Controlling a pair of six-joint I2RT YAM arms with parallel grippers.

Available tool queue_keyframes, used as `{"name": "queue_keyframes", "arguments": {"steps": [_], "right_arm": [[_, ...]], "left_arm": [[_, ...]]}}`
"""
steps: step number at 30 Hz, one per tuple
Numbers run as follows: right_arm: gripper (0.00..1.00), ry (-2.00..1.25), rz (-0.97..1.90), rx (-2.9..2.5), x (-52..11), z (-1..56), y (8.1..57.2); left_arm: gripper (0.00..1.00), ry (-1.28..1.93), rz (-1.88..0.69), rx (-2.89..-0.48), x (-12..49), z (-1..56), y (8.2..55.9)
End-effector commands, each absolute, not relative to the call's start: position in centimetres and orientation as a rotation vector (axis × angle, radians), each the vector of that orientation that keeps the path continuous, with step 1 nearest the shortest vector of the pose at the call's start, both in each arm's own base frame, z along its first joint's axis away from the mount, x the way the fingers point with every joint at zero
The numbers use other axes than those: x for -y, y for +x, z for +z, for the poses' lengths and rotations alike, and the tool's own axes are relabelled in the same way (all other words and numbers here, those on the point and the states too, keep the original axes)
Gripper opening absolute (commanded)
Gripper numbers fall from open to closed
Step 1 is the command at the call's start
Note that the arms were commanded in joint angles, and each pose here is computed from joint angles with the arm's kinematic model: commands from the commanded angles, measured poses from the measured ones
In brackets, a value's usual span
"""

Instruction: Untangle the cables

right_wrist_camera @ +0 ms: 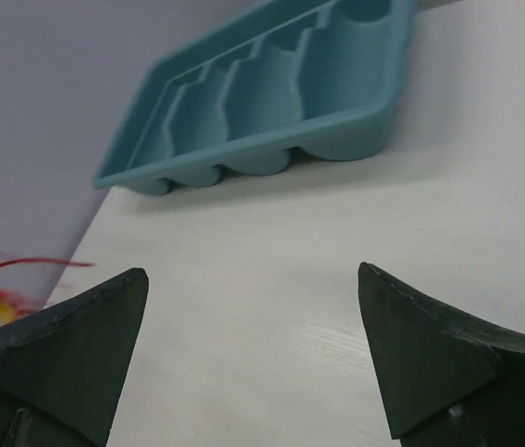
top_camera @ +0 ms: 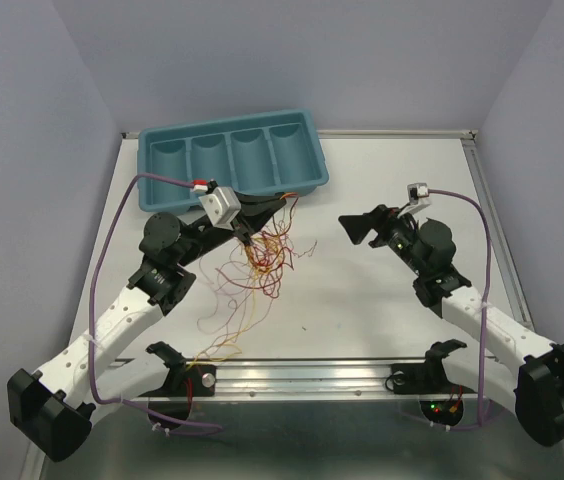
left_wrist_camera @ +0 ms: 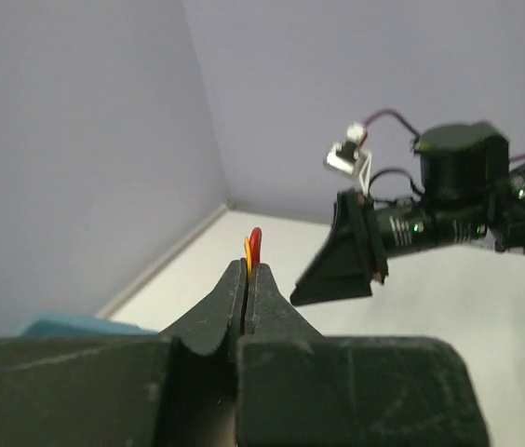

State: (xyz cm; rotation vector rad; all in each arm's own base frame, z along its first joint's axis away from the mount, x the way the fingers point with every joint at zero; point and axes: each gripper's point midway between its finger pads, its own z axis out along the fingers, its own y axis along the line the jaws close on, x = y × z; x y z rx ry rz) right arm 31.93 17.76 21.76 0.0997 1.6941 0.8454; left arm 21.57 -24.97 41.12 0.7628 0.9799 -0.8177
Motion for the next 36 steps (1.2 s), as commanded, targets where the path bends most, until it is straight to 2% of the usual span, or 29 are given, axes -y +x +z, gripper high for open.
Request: {"name": "queue_keyframes", "arguments": {"steps": [1,6,13,18,28,32,36], "right_arm": [[0.99,-0.387,1.132,-1.446,-23.5,26.9,26.6],[0.99,-0.605,1.151,-1.394,-28.4,26.2,23.3],[0.99,-0.513,1.053,-1.483,-29.5,24.1,26.1],[0.84,-0.433,1.023,-1.507,-29.2,24.0,27.2],[0.85,-0.673,1.168,-1.419,-33.0,24.6,22.6],[0.85,-0.696,1.138,-1.463,-34.6,23.4,22.5],[0.81,-0.739,1.101,-1.526,-36.7,21.7,22.5]], "left_arm": [[0.00,0.795,-0.851,-0.936,25.3,42.1,20.8],[0.00,0.792,-0.854,-0.937,25.3,42.1,20.7],[0.00,0.841,-0.914,-0.924,25.9,42.0,19.6],[0.00,0.894,-0.984,-0.918,26.5,41.7,18.5],[0.00,0.898,-1.022,-0.956,27.3,41.0,19.1],[0.00,0.896,-1.026,-0.950,27.1,41.2,18.8],[0.00,0.889,-1.023,-0.937,26.8,41.6,18.5]]}}
